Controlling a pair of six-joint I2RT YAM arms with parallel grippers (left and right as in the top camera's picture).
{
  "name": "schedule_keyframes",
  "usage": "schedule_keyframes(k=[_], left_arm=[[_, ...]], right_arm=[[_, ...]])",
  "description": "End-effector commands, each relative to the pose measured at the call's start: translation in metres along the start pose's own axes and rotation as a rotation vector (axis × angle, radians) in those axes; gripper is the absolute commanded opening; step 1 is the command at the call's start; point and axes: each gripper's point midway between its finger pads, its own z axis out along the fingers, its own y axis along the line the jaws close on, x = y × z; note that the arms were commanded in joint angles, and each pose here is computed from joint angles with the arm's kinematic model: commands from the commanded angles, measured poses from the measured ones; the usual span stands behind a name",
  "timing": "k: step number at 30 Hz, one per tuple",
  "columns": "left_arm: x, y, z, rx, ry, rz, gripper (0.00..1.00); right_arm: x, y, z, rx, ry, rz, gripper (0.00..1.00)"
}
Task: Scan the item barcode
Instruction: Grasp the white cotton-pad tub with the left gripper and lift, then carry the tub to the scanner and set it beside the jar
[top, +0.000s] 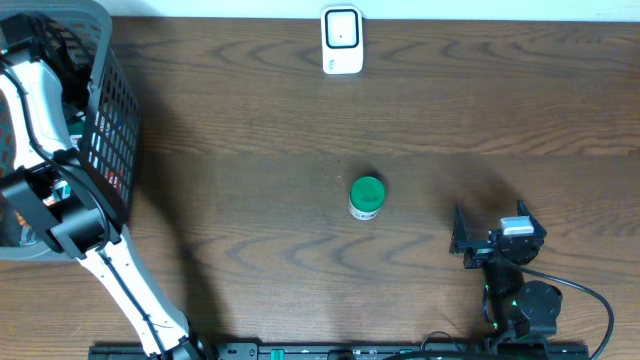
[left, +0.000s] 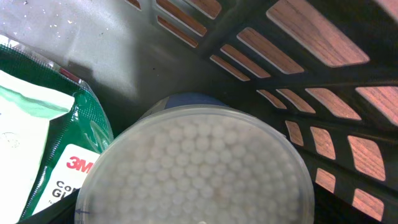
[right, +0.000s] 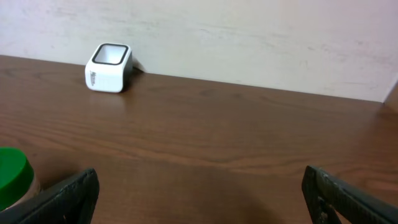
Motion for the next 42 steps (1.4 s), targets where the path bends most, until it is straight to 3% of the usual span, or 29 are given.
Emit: schedule_keyframes(k=[1,8,16,23,30,37,42], left_arm=[[0.002,-0.002,0.004,0.003,0.009,0.017,0.77],[-0.009,-0.002,-0.035,0.007,-0.061,0.013,0.67],[-0.03,0.013,-0.137,-0.043,-0.266,-0.005,0.67],[-0.026,0.015,-0.238,-0.096,-0.456,-0.006,0.67],[0.003,0.003,-0.296,-0.044,-0.513,-0.037,0.67],[0.039,-0.038,-0.337,0.153,-0.522,0.026,0.67],[0.067,-0.064,-0.356,0.201,-0.513,0.086,0.67]], right_arm=[[0.001,0.0,0.0,0.001,0.004,0.012,0.99],[0.001,0.0,0.0,0.001,0.004,0.012,0.99],[0.001,0.0,0.0,0.001,0.003,0.012,0.99],[0.001,0.0,0.0,0.001,0.004,0.012,0.99],[0.001,0.0,0.0,0.001,0.004,0.012,0.99],[0.001,0.0,0.0,0.001,0.004,0.012,0.99],[0.001,0.0,0.0,0.001,0.003,0.012,0.99]])
